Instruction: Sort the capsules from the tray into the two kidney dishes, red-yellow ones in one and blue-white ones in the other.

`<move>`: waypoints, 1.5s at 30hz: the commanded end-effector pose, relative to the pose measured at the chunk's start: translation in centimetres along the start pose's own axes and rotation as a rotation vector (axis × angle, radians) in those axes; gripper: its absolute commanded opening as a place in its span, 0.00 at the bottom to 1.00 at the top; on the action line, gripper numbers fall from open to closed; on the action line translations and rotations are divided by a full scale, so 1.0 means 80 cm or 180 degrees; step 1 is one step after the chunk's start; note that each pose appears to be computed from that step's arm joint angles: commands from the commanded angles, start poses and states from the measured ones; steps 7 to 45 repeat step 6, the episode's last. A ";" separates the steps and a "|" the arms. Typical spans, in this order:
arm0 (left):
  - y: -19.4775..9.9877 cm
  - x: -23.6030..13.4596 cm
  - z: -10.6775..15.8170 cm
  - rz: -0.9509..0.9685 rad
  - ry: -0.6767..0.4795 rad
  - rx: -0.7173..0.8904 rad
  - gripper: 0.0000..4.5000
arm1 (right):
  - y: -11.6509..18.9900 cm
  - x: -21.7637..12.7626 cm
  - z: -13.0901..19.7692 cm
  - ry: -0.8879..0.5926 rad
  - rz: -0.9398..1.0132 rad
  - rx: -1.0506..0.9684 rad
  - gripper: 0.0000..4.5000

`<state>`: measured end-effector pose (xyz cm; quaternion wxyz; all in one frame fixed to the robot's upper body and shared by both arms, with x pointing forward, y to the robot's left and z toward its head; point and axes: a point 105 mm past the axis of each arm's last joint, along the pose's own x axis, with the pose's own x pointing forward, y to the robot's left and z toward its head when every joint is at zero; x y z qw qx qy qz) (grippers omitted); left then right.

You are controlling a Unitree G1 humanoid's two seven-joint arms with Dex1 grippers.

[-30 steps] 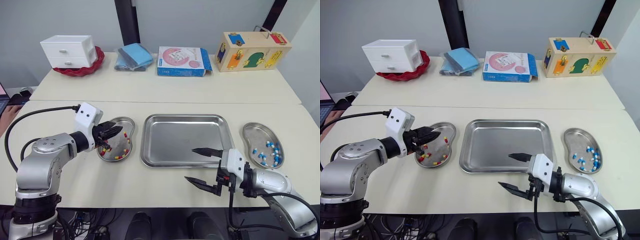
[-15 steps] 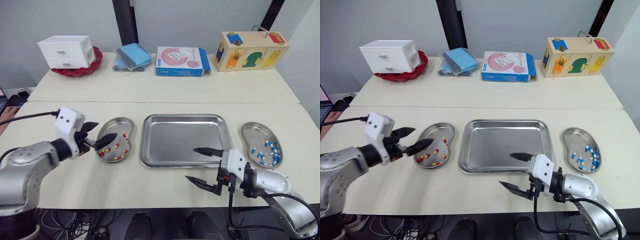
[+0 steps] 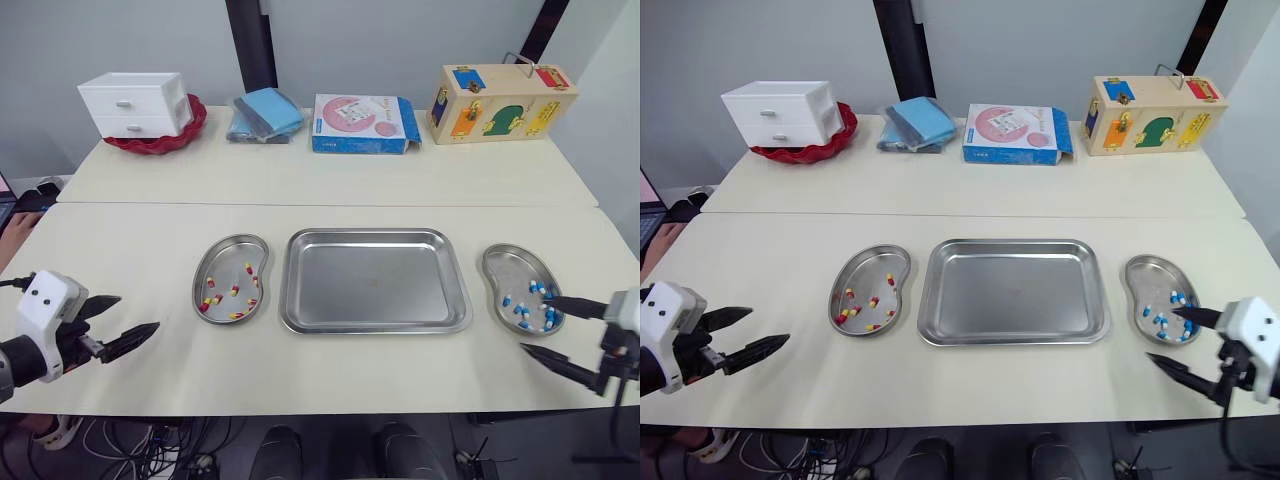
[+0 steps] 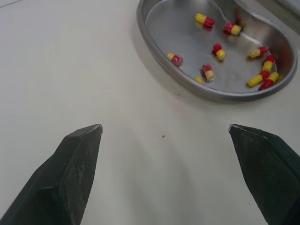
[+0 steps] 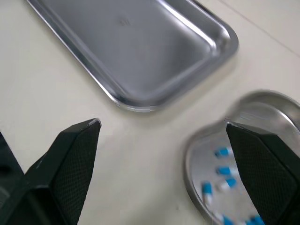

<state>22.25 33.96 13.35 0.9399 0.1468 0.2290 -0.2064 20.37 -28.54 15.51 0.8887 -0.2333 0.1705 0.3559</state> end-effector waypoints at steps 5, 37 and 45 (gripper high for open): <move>0.012 -0.013 0.000 0.0098 0.0089 0.0147 1.00 | -0.028 -0.026 -0.001 0.0207 0.0006 -0.0204 1.00; 0.013 -0.013 0.000 0.0108 0.0068 0.0135 1.00 | -0.029 -0.025 -0.003 0.0220 0.0014 -0.0210 1.00; 0.013 -0.013 0.000 0.0108 0.0068 0.0135 1.00 | -0.029 -0.025 -0.003 0.0220 0.0014 -0.0210 1.00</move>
